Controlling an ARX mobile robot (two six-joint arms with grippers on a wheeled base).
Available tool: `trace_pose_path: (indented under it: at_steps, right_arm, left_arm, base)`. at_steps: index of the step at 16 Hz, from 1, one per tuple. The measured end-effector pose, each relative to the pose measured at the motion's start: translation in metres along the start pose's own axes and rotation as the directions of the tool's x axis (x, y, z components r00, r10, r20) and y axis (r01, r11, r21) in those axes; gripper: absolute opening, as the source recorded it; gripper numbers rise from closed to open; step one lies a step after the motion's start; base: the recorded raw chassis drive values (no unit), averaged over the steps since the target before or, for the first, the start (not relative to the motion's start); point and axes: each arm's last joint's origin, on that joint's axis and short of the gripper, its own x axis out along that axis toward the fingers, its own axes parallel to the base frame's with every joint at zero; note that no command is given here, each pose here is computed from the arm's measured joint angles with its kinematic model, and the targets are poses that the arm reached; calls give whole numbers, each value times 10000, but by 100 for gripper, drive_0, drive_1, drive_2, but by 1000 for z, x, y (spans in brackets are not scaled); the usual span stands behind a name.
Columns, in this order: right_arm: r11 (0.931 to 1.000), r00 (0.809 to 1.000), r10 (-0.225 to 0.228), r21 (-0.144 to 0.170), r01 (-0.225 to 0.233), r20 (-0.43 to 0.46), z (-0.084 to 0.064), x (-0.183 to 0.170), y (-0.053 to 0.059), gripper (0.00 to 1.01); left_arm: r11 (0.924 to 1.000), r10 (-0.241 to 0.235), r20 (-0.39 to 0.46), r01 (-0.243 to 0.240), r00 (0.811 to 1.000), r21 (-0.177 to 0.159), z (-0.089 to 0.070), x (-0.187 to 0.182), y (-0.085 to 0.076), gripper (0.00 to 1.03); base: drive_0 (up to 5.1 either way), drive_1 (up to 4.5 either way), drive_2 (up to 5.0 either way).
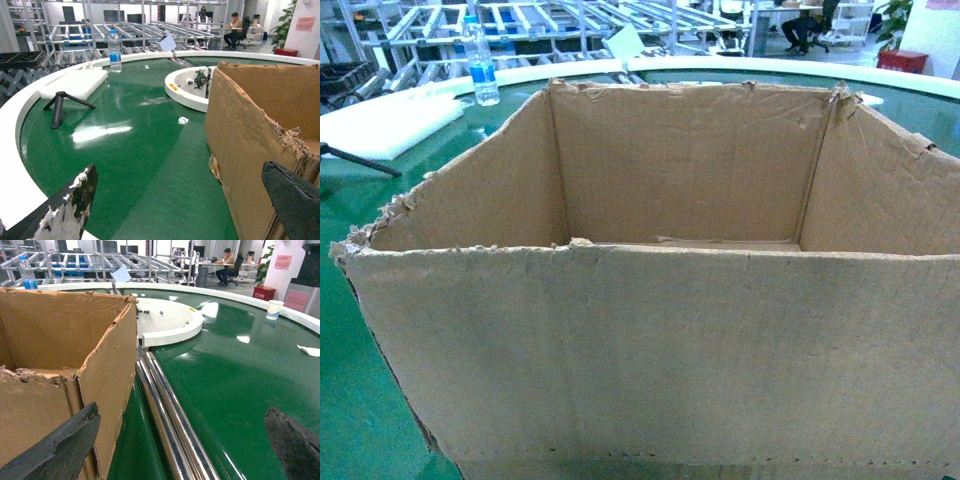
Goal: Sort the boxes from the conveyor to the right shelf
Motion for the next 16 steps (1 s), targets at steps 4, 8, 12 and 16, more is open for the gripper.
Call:
trace_pose_path:
  at_steps: [4,8,12,16]
  right_arm:
    - [10000,10000,0,4,0,4,0,0,0,98]
    - [9998,9995,0,223,-7,305,3,1,-4,98]
    - [9992,9982,302,234,-314,511,23,23,0,98]
    - [9967,9967,799,120,-797,-148,59,78,15,98]
  left_arm:
    - [10000,-4,0,4,10000,0,0,0,0,98]
    - [9996,202,3,-202,9998,-171,0,0,5,98]
    - [9987,-168,291,182,9994,-481,17,19,3,98]
    - [9916,-1001,654,1049,9928,-758,68,67,-17,98]
  base:
    - [0,0,0]
    - [0,0,0]
    - [0,0,0]
    - [0,0,0]
